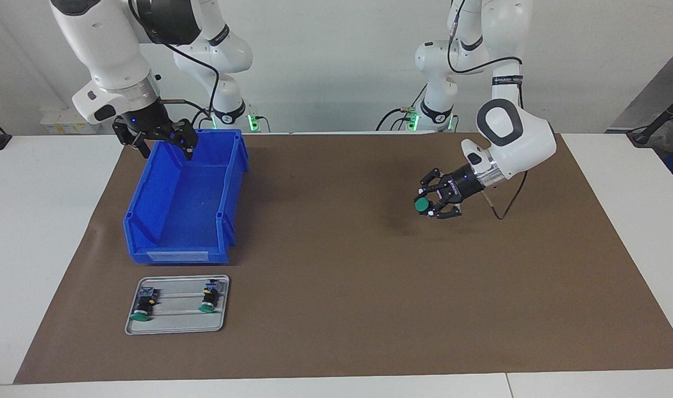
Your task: Place and press button with both arms
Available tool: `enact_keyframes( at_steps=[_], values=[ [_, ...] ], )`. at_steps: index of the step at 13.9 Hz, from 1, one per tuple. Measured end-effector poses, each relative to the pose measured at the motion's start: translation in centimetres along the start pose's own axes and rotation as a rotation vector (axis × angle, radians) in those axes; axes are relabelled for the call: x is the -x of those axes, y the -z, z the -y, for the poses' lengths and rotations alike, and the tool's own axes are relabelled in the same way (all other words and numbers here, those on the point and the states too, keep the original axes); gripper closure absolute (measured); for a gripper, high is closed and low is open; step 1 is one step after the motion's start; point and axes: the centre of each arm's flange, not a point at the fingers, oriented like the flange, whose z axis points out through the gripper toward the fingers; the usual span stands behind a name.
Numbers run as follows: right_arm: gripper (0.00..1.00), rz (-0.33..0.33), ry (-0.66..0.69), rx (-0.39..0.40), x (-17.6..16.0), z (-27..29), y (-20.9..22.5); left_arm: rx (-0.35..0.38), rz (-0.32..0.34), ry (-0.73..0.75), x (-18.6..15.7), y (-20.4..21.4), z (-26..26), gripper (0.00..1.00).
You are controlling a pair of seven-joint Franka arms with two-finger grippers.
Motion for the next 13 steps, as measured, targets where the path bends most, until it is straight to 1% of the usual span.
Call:
enact_keyframes(
  at_steps=[2,3,5,8,10,11,12,13],
  values=[
    [0.00,0.000,0.000,0.000,0.0,0.0,0.0,-0.014,-0.094,0.001,1.4,-1.0,-0.8,0.61],
    [0.00,0.000,0.000,0.000,0.0,0.0,0.0,-0.021,-0.129,0.000,2.2,-1.5,-1.1,0.61],
    [0.00,0.000,0.000,0.000,0.0,0.0,0.0,-0.032,-0.174,-0.018,4.3,-2.9,-1.7,0.61],
    [0.00,0.000,0.000,0.000,0.0,0.0,0.0,-0.040,-0.223,-0.032,7.8,-5.8,-1.9,0.61],
    [0.00,0.000,0.000,0.000,0.0,0.0,0.0,-0.029,-0.285,-0.038,9.0,-7.4,-2.2,0.61],
    [0.00,0.000,0.000,0.000,0.0,0.0,0.0,-0.026,-0.301,-0.040,9.4,-7.9,-2.3,0.61],
    [0.00,0.000,0.000,0.000,0.0,0.0,0.0,-0.026,-0.318,-0.035,9.5,-8.1,-2.3,0.61],
    [0.00,0.000,0.000,0.000,0.0,0.0,0.0,-0.028,-0.350,-0.026,9.3,-8.2,-2.4,0.61]
  ],
)
